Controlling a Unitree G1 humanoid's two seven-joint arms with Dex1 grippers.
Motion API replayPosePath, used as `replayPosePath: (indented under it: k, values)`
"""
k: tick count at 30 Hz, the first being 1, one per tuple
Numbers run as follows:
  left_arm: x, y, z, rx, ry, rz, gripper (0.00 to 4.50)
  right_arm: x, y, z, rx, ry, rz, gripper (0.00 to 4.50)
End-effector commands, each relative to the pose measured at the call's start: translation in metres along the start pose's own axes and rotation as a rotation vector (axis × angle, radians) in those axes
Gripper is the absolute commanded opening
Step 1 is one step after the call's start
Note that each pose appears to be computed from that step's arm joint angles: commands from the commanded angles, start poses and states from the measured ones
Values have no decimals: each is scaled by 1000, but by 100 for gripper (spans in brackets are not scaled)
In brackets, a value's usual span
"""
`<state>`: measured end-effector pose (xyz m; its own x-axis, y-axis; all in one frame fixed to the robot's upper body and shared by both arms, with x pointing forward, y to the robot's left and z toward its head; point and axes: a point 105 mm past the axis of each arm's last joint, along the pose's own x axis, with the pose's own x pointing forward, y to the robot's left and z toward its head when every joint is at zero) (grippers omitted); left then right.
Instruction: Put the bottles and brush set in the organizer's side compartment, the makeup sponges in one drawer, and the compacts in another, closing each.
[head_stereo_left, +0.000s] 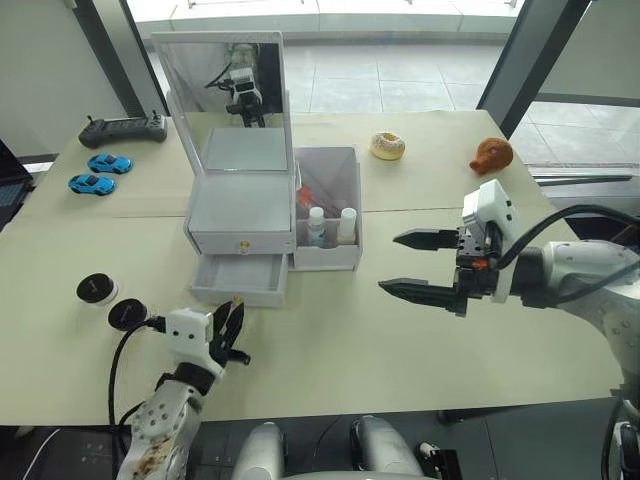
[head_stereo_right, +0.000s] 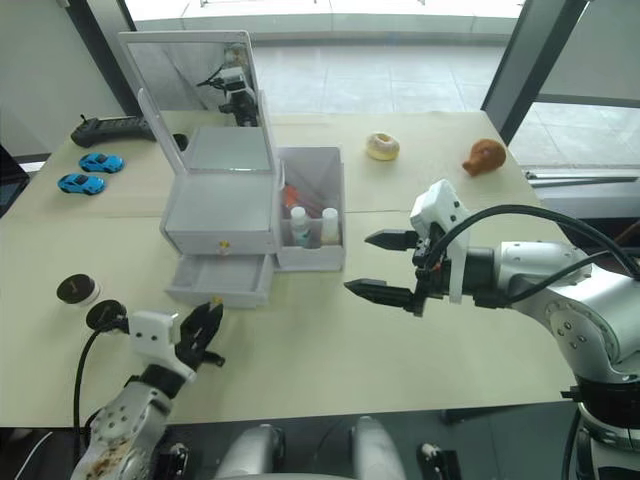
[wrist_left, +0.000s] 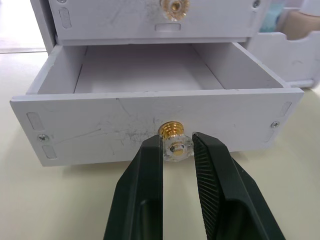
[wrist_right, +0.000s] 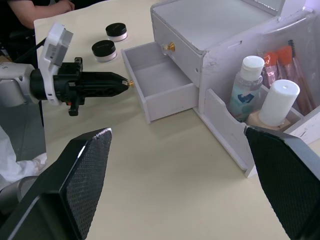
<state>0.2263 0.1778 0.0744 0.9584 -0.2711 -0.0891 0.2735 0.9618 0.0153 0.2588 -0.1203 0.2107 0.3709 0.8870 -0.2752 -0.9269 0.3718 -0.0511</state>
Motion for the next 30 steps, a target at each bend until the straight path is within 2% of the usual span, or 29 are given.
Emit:
replayPosePath:
  k: [1, 13, 15, 16, 20, 23, 25, 28, 30]
  values:
    - [-11, -5, 17, 4, -65, -66, 58, 0, 2, 11, -43, -30, 11, 450]
    - [-9, -16, 8, -75, -41, -135, 58, 3, 1, 13, -43, -32, 19, 450]
    - [-10, -13, 7, -77, -38, -140, 131, 3, 1, 13, -44, -32, 19, 450]
    - [-11, -12, 7, -80, -38, -143, 148, 3, 0, 13, -44, -32, 20, 450]
    - [-27, -12, 22, -146, -65, -261, 279, 2, 0, 13, -44, -32, 24, 450]
    - [-50, -8, 34, -153, -15, -413, 373, -1, -1, 14, -42, -36, 30, 450]
    - [-59, 9, 41, -168, 23, -449, 437, -4, -5, 13, -41, -30, 24, 450]
    - [-60, 41, 50, -126, 76, -461, 449, -13, -14, 8, -40, -21, -9, 450]
    - [-55, 74, 55, -34, 104, -407, 449, -25, -19, -4, -27, 24, -46, 450]
